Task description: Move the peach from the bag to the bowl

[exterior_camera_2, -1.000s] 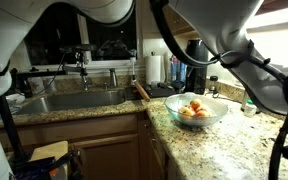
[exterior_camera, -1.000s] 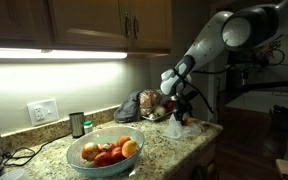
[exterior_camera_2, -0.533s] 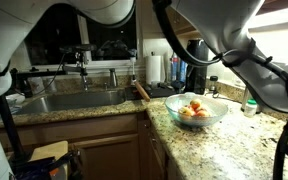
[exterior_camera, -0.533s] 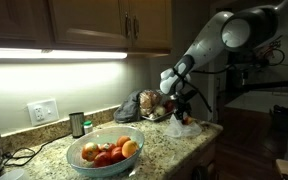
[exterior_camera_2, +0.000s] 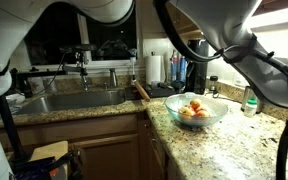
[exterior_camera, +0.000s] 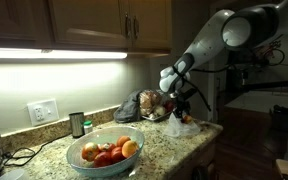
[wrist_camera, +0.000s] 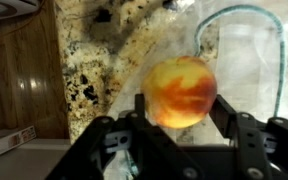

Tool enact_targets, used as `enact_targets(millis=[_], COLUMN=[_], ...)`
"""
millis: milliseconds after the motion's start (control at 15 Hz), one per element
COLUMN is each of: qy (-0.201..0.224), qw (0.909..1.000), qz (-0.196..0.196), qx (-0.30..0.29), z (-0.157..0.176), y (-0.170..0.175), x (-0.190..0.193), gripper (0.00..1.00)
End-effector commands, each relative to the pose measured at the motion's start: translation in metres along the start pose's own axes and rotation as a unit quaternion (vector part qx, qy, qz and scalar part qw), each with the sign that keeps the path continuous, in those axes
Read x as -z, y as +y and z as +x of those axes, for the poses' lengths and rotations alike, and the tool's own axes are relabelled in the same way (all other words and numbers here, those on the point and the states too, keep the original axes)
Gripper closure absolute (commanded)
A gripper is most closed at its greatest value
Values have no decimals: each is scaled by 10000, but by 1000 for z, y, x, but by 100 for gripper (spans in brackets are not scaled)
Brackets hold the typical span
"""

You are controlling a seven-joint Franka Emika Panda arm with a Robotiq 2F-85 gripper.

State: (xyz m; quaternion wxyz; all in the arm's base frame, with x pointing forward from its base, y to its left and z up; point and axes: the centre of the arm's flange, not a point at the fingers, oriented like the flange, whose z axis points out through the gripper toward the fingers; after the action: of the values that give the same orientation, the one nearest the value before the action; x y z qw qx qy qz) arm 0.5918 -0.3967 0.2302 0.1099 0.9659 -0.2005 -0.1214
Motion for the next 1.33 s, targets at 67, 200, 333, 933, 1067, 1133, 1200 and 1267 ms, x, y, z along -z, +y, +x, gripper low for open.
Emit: enact_targets(millis=[67,200,333,933,1067,1133,1200,1267], qy=[123,195,255,316,382,415,453,481], qw=[9995,9993,9992,9982,9974,9971,9967,9964], qz=[225,243,195,519,601,636,662,687], qx=[-175,-224,-252,19,76,101,130,159], z=[-17,-21,-25,-40,-43,-45,-48,-51], y=[11,12,13,7,2,0,-3,-5], x=[30,39,48,79,86,90,94,98], gripper=[59,59,59,59,59,59,59,59])
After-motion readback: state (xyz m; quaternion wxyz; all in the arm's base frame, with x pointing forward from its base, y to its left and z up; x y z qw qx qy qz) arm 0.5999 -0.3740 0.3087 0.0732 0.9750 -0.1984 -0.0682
